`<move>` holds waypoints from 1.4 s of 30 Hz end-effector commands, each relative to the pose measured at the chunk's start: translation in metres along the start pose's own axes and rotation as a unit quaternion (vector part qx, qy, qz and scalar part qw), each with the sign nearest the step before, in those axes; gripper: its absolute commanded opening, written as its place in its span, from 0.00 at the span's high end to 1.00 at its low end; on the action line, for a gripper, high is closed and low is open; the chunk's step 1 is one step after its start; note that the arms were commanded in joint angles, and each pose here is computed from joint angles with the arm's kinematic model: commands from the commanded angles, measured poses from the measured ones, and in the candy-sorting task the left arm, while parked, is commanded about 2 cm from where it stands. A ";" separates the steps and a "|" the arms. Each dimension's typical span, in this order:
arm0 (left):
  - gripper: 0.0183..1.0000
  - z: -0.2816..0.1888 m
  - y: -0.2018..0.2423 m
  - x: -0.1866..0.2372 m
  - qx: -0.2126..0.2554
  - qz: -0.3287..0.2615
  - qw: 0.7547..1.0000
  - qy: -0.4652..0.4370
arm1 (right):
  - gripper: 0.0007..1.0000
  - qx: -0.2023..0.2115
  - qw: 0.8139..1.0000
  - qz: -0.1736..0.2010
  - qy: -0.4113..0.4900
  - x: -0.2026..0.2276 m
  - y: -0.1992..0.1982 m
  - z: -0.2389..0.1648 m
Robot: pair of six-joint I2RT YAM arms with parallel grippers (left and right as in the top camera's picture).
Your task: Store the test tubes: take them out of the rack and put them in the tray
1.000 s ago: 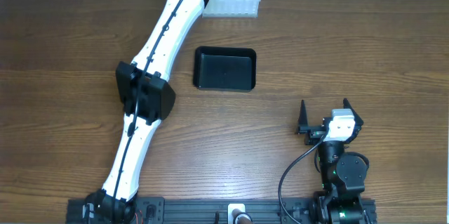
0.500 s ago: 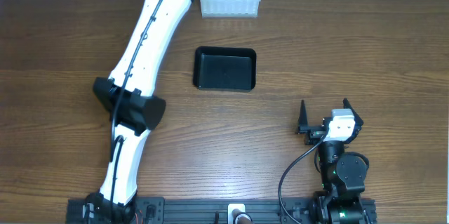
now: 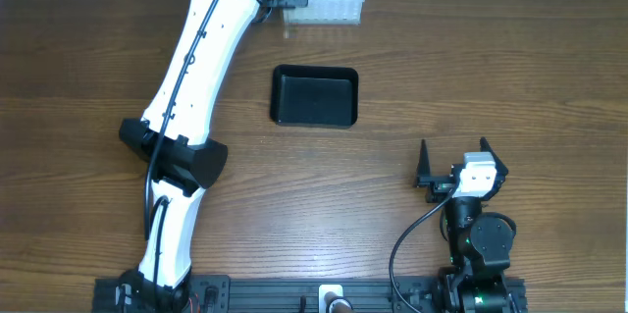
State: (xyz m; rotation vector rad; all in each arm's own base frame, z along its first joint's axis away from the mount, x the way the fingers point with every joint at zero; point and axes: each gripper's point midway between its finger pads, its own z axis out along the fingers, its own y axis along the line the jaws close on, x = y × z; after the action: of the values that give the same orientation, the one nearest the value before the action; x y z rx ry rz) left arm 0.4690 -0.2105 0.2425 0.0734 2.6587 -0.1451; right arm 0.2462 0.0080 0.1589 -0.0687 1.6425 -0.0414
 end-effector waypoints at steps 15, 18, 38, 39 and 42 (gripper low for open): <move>0.90 0.071 -0.026 0.086 0.067 -0.031 0.972 0.223 | 0.01 -0.004 1.000 -0.002 -0.001 0.001 0.002 0.000; 0.90 0.085 -0.024 0.092 0.059 -0.033 0.969 0.239 | 0.01 -0.004 1.000 -0.002 -0.001 0.001 0.002 0.000; 0.91 0.122 0.007 0.134 0.025 -0.028 0.944 0.326 | 0.01 -0.004 1.000 -0.002 -0.001 0.001 0.002 0.000; 0.92 0.123 0.009 0.135 0.020 -0.027 0.944 0.329 | 0.01 -0.004 1.000 -0.002 -0.001 0.001 0.002 0.000; 0.93 0.127 0.015 0.137 0.003 -0.021 0.945 0.328 | 0.01 -0.004 1.000 -0.002 -0.001 0.001 0.002 0.000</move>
State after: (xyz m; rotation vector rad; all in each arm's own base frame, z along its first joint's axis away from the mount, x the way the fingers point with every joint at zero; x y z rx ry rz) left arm 0.4070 -0.2133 0.0763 0.0421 3.3135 -0.2264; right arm 0.2462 0.0080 0.1589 -0.0684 1.6425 -0.0411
